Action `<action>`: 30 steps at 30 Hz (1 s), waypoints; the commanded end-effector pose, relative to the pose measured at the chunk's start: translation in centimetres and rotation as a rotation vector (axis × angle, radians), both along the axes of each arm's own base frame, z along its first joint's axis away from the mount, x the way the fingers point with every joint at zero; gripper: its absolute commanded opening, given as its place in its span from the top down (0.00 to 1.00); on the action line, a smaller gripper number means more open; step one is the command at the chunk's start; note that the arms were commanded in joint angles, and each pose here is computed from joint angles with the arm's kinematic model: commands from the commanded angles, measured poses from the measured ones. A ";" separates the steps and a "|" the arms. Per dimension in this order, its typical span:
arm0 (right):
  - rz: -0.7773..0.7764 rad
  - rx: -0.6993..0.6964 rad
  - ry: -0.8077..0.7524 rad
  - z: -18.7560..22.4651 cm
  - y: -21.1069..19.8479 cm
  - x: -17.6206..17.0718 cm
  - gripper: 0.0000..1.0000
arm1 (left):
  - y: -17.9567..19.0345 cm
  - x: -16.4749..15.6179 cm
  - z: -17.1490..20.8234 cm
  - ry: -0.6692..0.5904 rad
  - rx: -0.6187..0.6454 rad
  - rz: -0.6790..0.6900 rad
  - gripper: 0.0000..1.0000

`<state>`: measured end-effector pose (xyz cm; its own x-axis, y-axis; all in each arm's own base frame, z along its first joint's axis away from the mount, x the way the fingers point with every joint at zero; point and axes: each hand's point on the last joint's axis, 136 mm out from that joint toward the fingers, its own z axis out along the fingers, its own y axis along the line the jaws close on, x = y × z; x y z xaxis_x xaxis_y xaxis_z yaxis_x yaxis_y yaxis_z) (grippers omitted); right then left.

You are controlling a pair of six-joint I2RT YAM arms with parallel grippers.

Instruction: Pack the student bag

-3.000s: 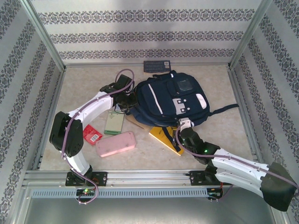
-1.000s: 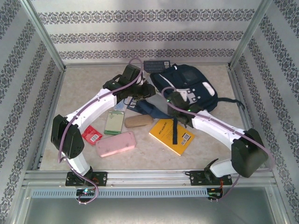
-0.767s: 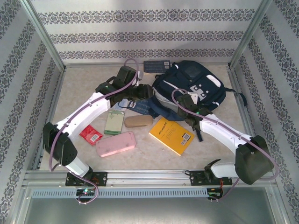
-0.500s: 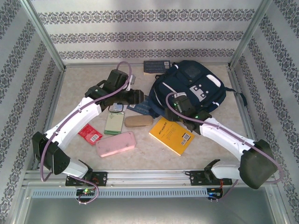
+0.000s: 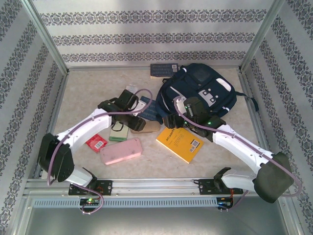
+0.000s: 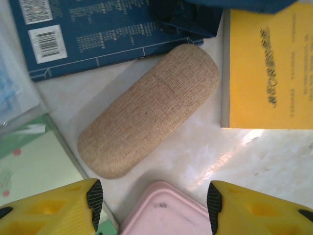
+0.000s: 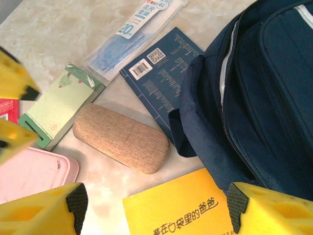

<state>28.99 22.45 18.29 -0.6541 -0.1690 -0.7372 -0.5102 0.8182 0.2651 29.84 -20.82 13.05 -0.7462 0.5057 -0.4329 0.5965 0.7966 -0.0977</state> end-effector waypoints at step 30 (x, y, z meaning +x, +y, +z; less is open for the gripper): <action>-0.202 0.207 0.030 1.3 -5.4 0.3 0.15 | -2.8 2.8 -11.0 0.015 0.201 -0.521 0.09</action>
<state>29.13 16.93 19.53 -0.6836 0.1025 -0.7227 -0.3306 0.8393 0.4317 32.87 -22.65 2.23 -0.4135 0.8689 -0.2721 0.8969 0.4402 0.0429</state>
